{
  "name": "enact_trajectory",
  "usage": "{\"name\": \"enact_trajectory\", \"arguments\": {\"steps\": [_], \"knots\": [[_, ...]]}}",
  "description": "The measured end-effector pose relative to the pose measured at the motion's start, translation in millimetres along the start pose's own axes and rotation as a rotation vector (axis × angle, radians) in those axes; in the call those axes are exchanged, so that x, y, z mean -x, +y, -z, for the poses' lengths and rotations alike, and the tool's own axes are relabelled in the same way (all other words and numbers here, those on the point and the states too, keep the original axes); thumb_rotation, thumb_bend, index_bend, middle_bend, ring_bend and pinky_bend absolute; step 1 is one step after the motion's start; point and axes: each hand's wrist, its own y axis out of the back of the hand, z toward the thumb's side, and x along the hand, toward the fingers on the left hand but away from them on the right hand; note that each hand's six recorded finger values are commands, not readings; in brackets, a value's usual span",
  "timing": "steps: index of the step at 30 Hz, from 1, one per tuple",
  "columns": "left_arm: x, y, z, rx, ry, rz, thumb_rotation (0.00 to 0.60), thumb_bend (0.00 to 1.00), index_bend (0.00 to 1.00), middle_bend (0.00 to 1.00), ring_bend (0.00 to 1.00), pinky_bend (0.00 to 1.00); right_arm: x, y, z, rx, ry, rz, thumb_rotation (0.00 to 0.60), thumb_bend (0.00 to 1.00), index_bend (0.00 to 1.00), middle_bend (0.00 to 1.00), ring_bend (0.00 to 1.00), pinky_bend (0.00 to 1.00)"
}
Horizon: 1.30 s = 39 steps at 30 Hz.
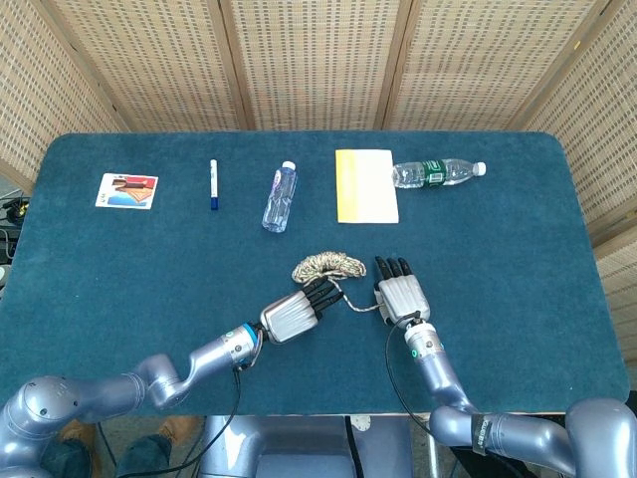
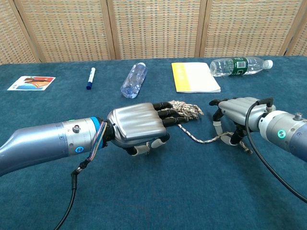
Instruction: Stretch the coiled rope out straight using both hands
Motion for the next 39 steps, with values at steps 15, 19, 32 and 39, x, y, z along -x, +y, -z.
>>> {"name": "enact_trajectory", "arguments": {"steps": [15, 19, 32, 39], "knots": [[-1, -12, -1, 0.033, 0.013, 0.011, 0.6, 0.41, 0.52, 0.0, 0.0, 0.0, 1, -2, -1, -0.003, 0.0, -0.006, 0.6, 0.43, 0.65, 0.0, 0.0, 0.0], [-1, -13, -2, 0.036, 0.01, 0.01, 0.6, 0.41, 0.52, 0.0, 0.0, 0.0, 1, -2, -1, -0.003, -0.001, -0.006, 0.6, 0.43, 0.65, 0.0, 0.0, 0.0], [-1, -17, -2, 0.047, 0.015, 0.015, 0.6, 0.41, 0.57, 0.0, 0.0, 0.0, 1, -2, 0, -0.002, -0.002, -0.005, 0.6, 0.43, 0.65, 0.0, 0.0, 0.0], [-1, -19, -2, 0.052, 0.022, 0.019, 0.6, 0.41, 0.75, 0.0, 0.0, 0.0, 1, -2, 0, -0.004, -0.003, -0.005, 0.6, 0.43, 0.65, 0.0, 0.0, 0.0]]}}
